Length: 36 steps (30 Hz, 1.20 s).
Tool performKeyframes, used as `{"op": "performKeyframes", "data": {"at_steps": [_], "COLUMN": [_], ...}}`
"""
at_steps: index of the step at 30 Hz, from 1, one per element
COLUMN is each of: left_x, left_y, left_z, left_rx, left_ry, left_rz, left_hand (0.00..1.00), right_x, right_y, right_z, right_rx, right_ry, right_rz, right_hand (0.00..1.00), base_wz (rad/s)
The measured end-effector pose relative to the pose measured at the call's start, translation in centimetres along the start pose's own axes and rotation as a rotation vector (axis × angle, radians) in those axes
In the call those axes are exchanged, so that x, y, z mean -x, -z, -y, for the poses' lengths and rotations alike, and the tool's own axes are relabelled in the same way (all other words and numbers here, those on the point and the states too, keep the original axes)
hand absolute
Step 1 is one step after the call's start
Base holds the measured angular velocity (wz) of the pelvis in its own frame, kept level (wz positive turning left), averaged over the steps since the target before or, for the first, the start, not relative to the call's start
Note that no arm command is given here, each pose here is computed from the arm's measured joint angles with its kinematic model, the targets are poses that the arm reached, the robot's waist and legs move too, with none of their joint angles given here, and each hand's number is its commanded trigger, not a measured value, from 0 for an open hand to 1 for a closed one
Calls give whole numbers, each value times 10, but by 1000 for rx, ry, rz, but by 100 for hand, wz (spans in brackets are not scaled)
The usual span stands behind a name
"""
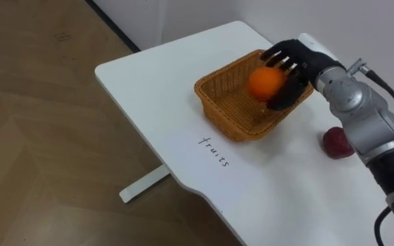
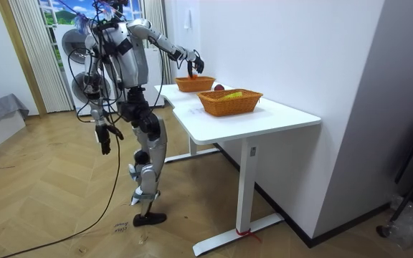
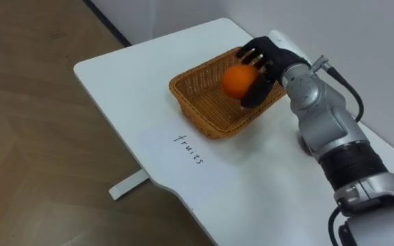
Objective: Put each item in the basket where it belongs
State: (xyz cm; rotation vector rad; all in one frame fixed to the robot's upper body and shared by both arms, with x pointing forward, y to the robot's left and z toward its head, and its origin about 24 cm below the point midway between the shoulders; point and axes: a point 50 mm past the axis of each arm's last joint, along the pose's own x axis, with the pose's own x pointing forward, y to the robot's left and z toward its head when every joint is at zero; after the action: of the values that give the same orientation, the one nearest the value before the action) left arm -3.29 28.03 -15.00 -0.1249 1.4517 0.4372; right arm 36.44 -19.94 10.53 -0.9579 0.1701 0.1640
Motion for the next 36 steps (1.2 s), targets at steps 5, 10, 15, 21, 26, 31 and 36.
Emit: {"op": "performKeyframes", "data": {"at_steps": [5, 10, 15, 21, 26, 31, 36], "left_x": [0, 0, 0, 0, 0, 0, -1], "left_y": [-2, -2, -3, -5, -4, -3, -1], "left_z": [1, 1, 1, 1, 1, 2, 7], "left_rx": [-1, -1, -2, -4, -2, 5, 11], "left_ry": [1, 1, 0, -1, -3, -10, -7], "left_rz": [11, 11, 15, 22, 18, 17, 13], "left_hand": [0, 0, 0, 0, 0, 0, 0], "right_x": [0, 0, 0, 0, 0, 2, 7], "right_y": [1, 1, 1, 1, 1, -9, -22], "right_z": [0, 1, 1, 1, 2, 10, 23], "right_rx": [0, 1, 1, 1, -2, -7, -3], "right_ry": [10, 11, 13, 15, 20, 72, 124], "right_rz": [-4, -5, -4, -4, -3, 44, 107], "right_hand": [0, 0, 0, 0, 0, 0, 0], "base_wz": [0, 0, -3, -6, -3, -5, -17]}}
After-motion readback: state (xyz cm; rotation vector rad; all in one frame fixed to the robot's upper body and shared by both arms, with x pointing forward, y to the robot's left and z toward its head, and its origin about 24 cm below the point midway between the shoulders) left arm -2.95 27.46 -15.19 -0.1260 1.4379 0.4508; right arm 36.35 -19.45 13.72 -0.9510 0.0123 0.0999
